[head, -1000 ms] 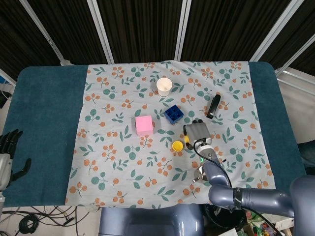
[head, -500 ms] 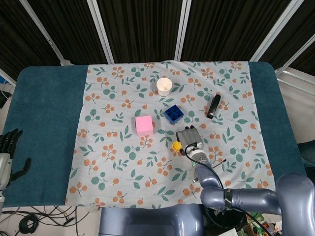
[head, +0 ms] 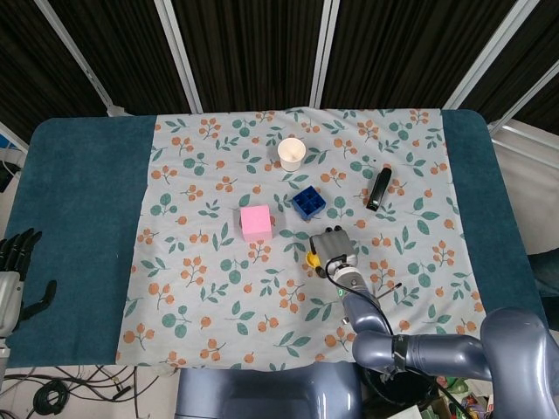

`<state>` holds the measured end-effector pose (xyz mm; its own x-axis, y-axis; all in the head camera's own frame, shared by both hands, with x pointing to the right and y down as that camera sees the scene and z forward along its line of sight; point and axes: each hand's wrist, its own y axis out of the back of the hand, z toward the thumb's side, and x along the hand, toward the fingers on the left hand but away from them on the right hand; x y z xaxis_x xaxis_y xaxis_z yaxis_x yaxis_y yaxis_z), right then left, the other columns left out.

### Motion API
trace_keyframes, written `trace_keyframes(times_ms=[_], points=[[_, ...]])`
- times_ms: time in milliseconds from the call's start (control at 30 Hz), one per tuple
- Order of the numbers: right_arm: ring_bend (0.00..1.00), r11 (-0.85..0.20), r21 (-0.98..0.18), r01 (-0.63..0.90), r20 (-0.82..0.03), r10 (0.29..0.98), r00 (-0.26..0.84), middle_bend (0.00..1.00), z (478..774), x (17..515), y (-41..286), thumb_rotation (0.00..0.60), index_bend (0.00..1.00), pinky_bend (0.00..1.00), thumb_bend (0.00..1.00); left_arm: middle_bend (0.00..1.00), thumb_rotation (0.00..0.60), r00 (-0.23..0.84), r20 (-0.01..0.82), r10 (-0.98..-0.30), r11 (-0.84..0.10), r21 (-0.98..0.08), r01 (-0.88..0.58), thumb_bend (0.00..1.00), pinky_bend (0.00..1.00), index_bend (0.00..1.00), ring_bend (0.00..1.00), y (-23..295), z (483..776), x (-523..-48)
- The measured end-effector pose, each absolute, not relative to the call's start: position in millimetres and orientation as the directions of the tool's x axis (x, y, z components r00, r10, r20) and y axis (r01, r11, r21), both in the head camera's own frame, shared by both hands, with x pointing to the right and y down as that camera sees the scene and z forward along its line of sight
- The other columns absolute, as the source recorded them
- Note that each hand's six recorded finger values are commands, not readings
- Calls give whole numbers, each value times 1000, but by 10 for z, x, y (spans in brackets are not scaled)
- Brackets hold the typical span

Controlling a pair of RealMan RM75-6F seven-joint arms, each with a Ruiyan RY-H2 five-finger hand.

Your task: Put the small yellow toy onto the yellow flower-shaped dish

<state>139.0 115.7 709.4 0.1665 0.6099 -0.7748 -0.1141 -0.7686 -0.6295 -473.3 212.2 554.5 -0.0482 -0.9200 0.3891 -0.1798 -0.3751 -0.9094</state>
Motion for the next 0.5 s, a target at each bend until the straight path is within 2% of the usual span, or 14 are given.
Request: trace_keyframes(times_ms=[500], points=[[209,-749,-654,-106,-754,632,179,447,7083,1278,1091,600,495,156,315,26,600,-48,388,-921,-373,-910,-182,411,0,0,0,2116,5544,-4732]])
